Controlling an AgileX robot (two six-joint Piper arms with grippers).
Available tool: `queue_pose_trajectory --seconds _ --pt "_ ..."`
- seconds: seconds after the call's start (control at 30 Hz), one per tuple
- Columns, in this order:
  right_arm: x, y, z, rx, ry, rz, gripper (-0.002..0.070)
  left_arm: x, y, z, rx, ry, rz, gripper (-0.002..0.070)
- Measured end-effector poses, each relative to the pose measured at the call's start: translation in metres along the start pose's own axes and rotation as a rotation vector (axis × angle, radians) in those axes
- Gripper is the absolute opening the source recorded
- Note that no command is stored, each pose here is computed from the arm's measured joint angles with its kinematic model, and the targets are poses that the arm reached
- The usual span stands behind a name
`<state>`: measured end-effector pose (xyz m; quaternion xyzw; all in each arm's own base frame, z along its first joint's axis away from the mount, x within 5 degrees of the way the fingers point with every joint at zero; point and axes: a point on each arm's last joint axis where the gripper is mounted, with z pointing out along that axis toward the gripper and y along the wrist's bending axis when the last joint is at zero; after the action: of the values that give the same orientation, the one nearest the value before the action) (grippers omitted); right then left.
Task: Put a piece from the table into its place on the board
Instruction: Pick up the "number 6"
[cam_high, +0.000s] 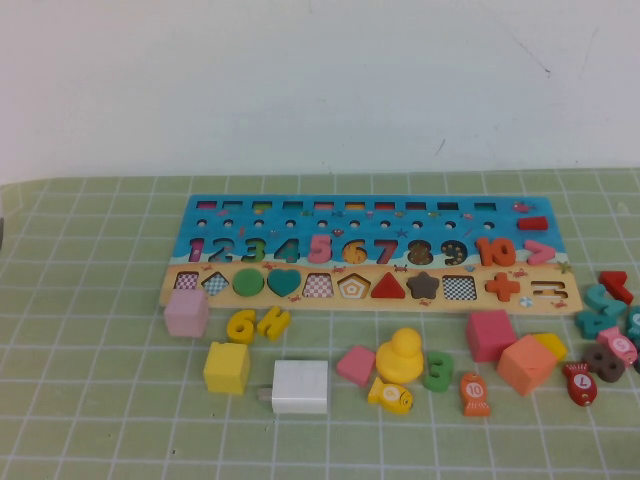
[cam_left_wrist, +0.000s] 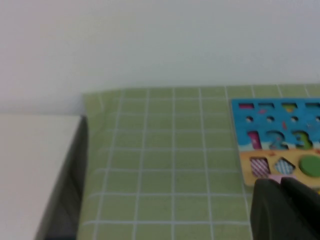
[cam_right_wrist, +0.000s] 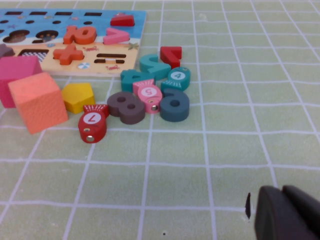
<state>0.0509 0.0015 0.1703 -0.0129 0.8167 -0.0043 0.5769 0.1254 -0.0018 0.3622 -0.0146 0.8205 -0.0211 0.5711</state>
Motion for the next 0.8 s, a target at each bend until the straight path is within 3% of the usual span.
queue_pose_trajectory --seconds 0.13,0.27,0.53,0.8 --pt "0.0 0.0 0.0 0.0 0.0 0.0 -0.0003 -0.028 -0.007 0.028 0.056 0.157 0.011 -0.0002" --pt "0.0 0.0 0.0 0.0 0.0 0.0 -0.0003 -0.046 -0.018 0.079 0.189 0.399 0.054 -0.0002" --pt "0.0 0.0 0.0 0.0 0.0 0.0 -0.0003 -0.043 -0.034 0.155 0.344 0.55 0.078 -0.0002" --pt "0.0 0.0 0.0 0.0 0.0 0.0 -0.0003 -0.022 -0.092 0.197 0.435 0.666 0.185 -0.0002"
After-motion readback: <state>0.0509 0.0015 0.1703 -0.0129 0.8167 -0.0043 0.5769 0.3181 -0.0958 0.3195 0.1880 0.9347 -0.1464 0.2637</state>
